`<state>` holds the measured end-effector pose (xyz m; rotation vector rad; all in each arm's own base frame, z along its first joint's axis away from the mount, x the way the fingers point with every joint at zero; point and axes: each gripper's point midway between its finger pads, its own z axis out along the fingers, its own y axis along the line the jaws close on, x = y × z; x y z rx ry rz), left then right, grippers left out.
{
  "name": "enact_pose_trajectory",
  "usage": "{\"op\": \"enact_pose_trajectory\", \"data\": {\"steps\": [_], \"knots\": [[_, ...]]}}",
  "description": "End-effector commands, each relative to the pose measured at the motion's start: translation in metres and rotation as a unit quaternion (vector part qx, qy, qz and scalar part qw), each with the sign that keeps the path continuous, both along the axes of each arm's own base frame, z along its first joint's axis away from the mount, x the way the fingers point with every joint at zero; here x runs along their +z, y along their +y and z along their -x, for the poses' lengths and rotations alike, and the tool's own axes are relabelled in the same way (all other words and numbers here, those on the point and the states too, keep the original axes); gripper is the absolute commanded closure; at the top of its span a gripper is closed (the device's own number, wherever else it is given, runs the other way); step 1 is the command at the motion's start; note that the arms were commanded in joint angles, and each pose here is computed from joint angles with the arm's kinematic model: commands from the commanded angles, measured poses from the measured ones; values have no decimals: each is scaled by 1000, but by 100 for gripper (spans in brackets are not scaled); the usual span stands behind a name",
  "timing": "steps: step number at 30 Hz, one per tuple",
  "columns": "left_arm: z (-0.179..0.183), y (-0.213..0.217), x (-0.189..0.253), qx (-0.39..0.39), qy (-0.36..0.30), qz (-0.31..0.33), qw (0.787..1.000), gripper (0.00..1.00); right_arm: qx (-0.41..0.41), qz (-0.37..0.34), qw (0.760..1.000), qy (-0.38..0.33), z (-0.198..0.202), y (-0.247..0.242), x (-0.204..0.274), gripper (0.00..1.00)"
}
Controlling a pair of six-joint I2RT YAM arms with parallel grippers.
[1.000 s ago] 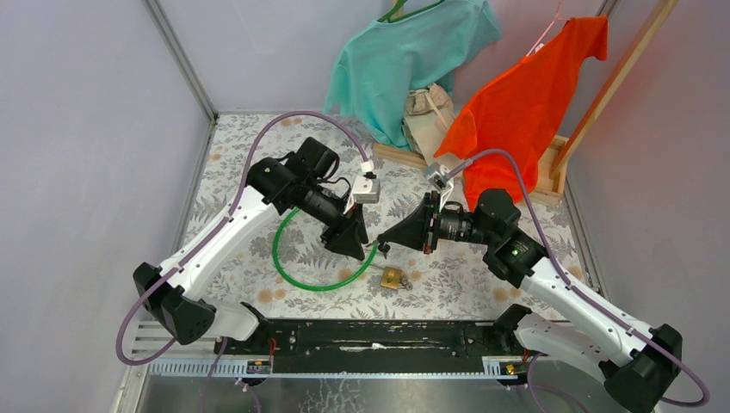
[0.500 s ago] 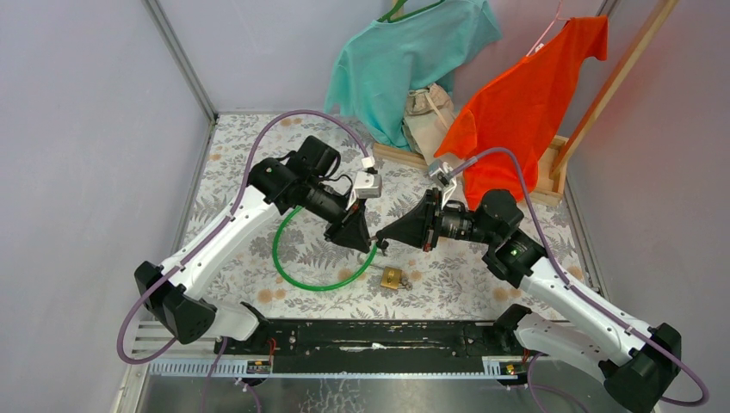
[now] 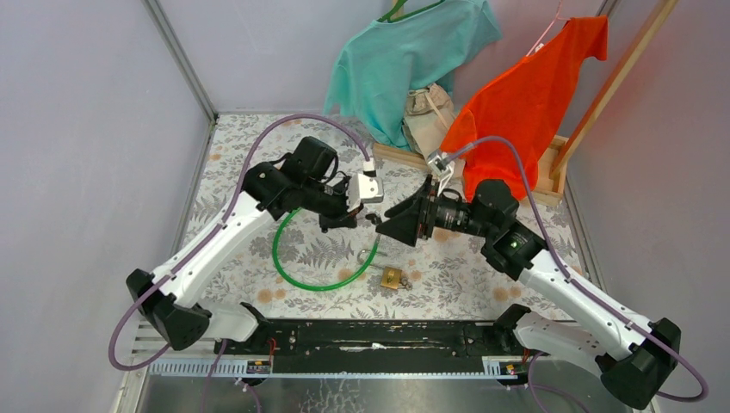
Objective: Unlock with the key
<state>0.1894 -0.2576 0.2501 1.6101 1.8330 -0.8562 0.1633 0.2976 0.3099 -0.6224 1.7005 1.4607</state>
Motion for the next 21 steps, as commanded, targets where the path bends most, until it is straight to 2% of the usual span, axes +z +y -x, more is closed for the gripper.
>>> {"op": "enact_pose_trajectory", "data": {"steps": [1,3,5,10,13,16,18,21], "knots": [[-52,35,33,23,-265,-88,960,100,-44,-24,998,22,-16,-1,41,21],[-56,41,45,1,-354,-106,929,100,-35,-33,997,57,-18,4,43,20],[-53,38,60,-28,-447,-105,888,100,-23,-43,995,88,-18,7,46,21],[-29,19,94,-80,-634,-32,768,100,-9,-47,991,122,-19,8,49,21],[-13,12,99,-112,-728,-9,676,100,0,-47,992,117,-18,4,56,23],[1,8,108,-125,-810,16,573,100,14,-55,992,116,-16,7,61,25],[8,5,121,-112,-846,34,521,100,24,-63,991,120,-15,9,60,27],[10,4,131,-89,-871,42,482,100,34,-77,987,134,-14,12,52,31]]}}
